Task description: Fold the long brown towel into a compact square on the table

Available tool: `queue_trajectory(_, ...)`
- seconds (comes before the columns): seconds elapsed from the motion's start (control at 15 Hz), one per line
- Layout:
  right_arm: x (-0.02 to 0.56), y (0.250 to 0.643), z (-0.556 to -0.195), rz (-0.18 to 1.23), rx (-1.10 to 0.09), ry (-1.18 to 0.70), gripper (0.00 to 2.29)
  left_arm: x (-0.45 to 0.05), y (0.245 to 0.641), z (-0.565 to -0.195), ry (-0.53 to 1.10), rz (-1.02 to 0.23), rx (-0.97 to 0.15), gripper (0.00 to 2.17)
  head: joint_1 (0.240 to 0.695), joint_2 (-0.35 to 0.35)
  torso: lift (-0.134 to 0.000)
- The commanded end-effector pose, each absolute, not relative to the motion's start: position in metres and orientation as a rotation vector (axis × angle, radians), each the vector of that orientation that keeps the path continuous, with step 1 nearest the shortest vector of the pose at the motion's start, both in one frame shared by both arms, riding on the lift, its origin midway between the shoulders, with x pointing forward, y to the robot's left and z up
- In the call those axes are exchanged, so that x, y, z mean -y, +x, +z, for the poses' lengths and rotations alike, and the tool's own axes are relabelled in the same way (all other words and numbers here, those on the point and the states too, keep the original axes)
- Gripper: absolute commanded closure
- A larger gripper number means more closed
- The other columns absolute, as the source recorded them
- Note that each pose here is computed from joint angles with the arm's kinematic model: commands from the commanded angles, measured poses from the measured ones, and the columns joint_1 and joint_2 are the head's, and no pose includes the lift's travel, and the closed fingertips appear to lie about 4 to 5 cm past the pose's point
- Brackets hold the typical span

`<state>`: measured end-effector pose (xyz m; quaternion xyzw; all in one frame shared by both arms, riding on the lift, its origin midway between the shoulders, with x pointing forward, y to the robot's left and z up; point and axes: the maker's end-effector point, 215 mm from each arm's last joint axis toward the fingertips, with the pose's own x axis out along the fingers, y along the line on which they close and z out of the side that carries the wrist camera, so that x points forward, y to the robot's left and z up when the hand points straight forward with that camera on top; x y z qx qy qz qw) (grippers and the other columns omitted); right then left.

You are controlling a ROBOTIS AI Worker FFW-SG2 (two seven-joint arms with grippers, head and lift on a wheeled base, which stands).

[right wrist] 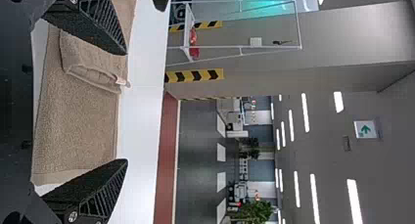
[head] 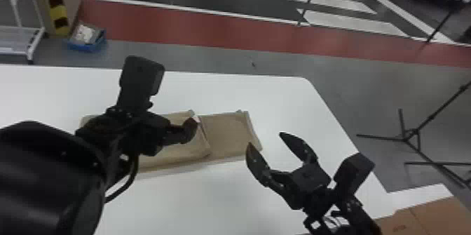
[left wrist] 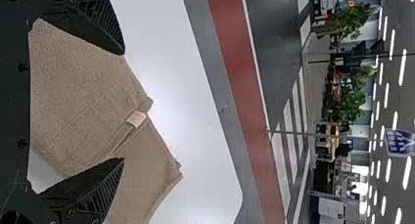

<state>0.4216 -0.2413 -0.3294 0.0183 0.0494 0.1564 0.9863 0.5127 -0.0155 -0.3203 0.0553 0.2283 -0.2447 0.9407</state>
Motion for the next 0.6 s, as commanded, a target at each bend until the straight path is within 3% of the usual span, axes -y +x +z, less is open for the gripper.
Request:
queue_trajectory(0.0, 0.228, 0.440, -0.351, 0.333, -0.223, 0.092, 0.10, -0.028, 0.522, -0.316, 0.029, -0.427, -0.418, 0.04, 0.695, -0.307, -0.123)
queue_trajectory(0.13, 0.214, 0.456, -0.372, 0.348, -0.355, 0.127, 0.08, -0.077, 0.525, -0.322, -0.037, -0.366, -0.382, 0.04, 0.695, -0.272, -0.123)
queue_trajectory(0.2, 0.207, 0.463, -0.379, 0.356, -0.396, 0.134, 0.08, -0.098, 0.524, -0.326, -0.061, -0.338, -0.378, 0.04, 0.695, -0.215, -0.123)
queue_trajectory(0.53, 0.189, 0.506, -0.396, 0.373, -0.512, 0.144, 0.07, -0.164, 0.516, -0.333, -0.139, -0.263, -0.323, 0.07, 0.695, -0.064, -0.123)
